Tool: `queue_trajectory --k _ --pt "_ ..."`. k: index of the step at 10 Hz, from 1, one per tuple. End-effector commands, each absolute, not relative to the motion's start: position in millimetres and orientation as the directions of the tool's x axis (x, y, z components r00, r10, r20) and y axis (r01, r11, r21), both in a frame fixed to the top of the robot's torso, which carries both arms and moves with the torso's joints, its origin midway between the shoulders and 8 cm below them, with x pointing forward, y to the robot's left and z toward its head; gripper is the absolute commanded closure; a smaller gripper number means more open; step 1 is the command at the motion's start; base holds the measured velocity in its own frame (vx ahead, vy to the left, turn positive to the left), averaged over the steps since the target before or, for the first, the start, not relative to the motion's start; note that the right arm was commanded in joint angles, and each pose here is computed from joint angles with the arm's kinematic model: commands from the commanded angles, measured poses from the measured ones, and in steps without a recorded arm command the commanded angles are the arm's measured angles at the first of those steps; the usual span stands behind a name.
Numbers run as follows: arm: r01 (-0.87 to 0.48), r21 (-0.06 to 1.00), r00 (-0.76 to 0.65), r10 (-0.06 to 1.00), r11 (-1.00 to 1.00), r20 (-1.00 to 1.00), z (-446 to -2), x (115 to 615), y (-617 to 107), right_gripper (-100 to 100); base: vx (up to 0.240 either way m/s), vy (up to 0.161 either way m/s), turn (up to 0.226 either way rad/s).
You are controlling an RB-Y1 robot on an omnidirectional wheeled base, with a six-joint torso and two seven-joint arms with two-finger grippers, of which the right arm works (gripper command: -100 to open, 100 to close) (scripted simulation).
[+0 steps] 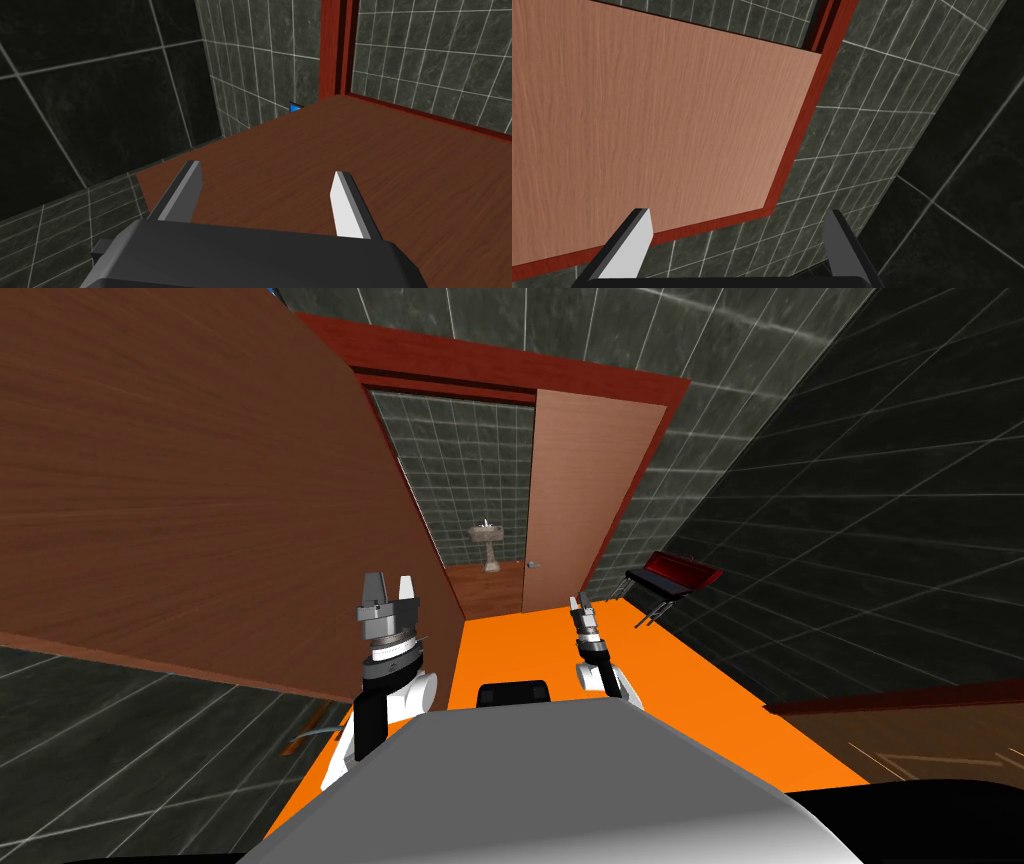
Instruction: Pull the door open
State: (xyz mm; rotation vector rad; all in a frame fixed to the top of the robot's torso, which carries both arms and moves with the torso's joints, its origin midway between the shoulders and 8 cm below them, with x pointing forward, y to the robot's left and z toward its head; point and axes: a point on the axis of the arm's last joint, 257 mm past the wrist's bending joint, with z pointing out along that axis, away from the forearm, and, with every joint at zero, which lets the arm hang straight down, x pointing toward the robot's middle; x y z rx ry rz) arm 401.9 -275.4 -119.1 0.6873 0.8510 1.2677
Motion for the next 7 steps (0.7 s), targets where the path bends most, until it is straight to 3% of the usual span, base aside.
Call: queue_trajectory --k 1,7 --pt "-0.508 0.843 0.074 0.984 0.178 -0.164 -129 407 -278 -100 0.095 -0.006 0.014" --pt "-0.445 0.88 0.043 0.986 0.166 -0.164 -172 423 -286 -100 0.099 0.005 0.018"
